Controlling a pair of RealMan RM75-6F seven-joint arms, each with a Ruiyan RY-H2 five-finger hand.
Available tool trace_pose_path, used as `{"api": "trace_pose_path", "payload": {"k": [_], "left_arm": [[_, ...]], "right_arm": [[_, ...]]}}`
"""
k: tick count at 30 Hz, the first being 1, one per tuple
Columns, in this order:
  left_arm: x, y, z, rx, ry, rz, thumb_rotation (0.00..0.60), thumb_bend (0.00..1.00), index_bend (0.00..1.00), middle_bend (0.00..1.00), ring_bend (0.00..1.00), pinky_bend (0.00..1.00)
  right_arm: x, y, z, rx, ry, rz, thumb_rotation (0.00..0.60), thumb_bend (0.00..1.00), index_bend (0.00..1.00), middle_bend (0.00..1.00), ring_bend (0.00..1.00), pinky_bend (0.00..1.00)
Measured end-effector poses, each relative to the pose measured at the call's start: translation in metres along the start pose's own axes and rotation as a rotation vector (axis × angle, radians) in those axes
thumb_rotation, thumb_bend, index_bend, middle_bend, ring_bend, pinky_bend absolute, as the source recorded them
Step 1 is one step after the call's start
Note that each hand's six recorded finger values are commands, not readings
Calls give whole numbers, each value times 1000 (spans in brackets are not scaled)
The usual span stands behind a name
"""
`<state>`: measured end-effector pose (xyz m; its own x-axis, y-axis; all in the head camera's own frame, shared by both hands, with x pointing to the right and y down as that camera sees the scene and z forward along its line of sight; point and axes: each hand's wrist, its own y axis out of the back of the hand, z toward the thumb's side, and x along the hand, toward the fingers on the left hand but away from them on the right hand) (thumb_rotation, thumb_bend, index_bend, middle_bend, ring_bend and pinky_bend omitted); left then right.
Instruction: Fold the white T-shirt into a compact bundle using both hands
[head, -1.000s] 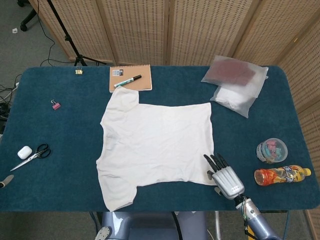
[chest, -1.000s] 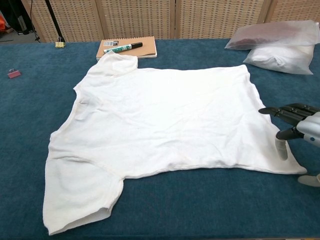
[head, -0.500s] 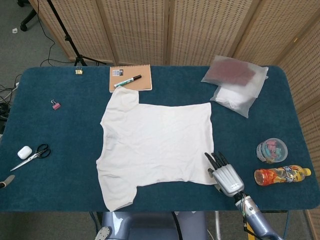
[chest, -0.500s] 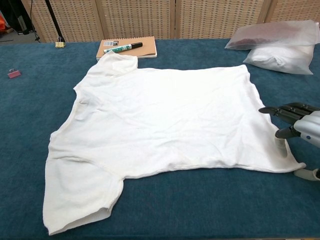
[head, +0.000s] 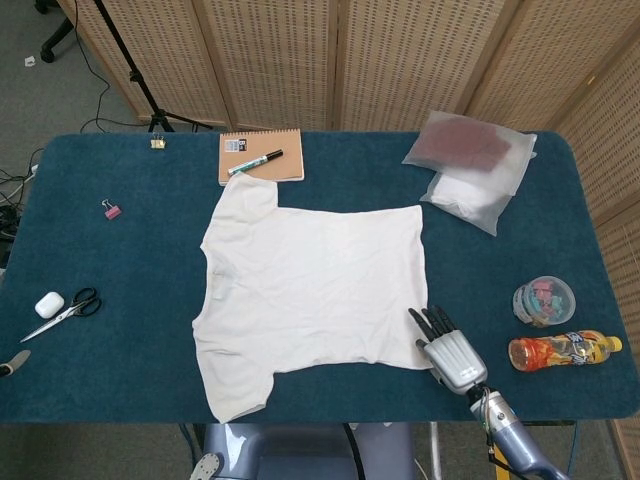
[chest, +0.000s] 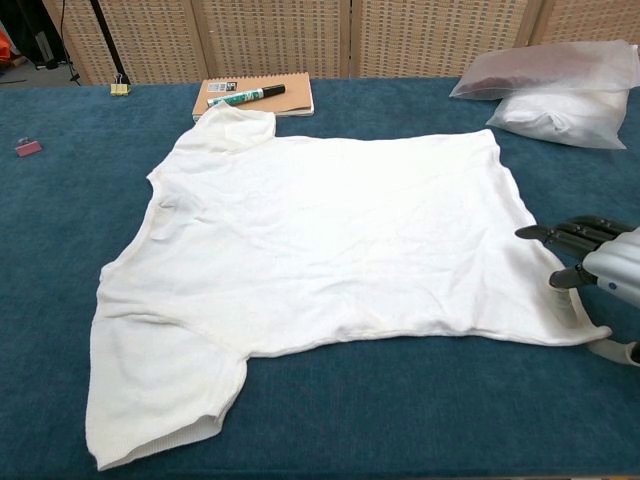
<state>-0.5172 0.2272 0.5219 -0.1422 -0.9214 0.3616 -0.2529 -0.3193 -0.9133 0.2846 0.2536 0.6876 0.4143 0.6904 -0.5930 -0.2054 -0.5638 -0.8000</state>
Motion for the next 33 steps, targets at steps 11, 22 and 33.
{"api": "trace_pose_path", "payload": {"k": [11,22,33], "left_arm": [[0,-5,4,12,-22,-10,600,0,0,0,0,0],[-2,-26,29,80,-256,-32,600,0,183,0,0,0],[-39,-113,89,154,-759,-155,600,3,404,0,0,0]], "right_arm": [[-2,-1,2,-15,20,-15,600,440,631,0,0,0],[-3,3,2,-36,26,-29,600,440,631,0,0,0],[-3,8,3,-60,31,-34,600,459,630,0,0,0]]}}
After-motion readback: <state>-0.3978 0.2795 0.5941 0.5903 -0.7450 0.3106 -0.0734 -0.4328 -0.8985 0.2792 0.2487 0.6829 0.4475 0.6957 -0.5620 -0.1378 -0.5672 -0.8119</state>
